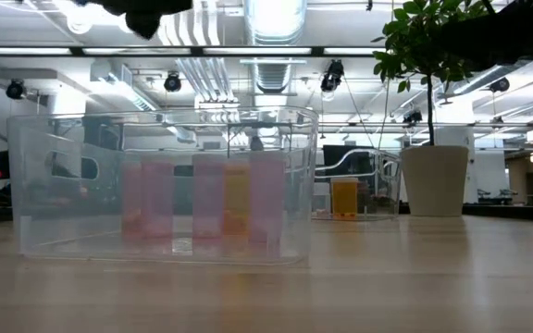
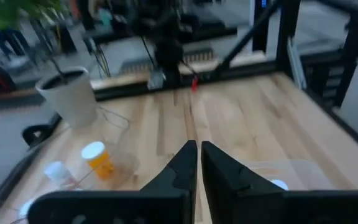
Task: Pick and place medicine bottles into bin by pill shape (circle, oval)
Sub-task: Return to Home Position
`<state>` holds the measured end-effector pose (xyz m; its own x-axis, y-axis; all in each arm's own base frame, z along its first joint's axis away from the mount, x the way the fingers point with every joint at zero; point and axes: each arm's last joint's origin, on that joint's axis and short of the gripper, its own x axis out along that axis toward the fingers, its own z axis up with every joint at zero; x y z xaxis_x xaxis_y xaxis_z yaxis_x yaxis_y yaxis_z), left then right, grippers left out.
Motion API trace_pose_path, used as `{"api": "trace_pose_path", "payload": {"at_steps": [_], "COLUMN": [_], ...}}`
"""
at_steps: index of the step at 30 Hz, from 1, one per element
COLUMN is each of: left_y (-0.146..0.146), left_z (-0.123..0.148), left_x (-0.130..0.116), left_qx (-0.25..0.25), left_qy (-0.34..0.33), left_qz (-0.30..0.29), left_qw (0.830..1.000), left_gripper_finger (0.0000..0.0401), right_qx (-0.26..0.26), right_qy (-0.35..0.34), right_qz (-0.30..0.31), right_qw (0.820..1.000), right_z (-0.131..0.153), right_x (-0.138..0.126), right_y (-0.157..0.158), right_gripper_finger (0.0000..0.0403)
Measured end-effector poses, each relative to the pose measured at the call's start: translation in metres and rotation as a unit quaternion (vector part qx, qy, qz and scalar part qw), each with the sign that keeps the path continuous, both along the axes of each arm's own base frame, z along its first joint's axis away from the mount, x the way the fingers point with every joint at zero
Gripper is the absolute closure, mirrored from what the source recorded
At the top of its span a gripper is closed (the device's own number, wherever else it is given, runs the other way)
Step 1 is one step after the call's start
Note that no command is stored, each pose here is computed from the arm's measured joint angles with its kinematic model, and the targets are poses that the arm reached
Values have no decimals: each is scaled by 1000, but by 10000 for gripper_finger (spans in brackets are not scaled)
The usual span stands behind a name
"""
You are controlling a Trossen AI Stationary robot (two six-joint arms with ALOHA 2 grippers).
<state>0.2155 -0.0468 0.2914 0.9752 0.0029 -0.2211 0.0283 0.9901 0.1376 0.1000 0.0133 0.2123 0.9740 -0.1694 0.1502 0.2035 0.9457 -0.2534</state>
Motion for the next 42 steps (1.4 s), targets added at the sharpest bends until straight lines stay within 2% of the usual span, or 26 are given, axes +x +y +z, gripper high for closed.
{"api": "trace_pose_path", "payload": {"at_steps": [5,11,17,23,30,33,39,42], "left_y": [12,21,25,28,29,29,29,29], "left_z": [-26,-58,-84,-101,-101,-100,-101,-102], "left_x": [-46,-80,-95,-105,-112,-113,-112,-111], "left_qx": [-18,-30,-39,-36,-12,0,9,11], "left_qy": [-73,-144,-180,-206,-223,-231,-225,-218], "left_qz": [3,10,15,15,15,16,15,15], "left_qw": [997,989,983,978,975,973,974,976], "left_gripper_finger": [395,395,395,395,395,395,395,395], "right_qx": [1,-4,-23,-34,-41,-15,123,158], "right_qy": [-10,-21,-18,-28,-26,-20,7,22], "right_qz": [9,14,11,23,29,34,55,56], "right_qw": [1000,1000,999,999,998,999,991,986], "right_z": [-1,-6,-18,-18,-18,-20,-29,-33], "right_x": [-5,-9,-10,-9,-9,-8,-5,-4], "right_y": [-1,-2,-2,-1,0,0,1,1], "right_gripper_finger": [232,261,288,315,342,344,339,336]}}
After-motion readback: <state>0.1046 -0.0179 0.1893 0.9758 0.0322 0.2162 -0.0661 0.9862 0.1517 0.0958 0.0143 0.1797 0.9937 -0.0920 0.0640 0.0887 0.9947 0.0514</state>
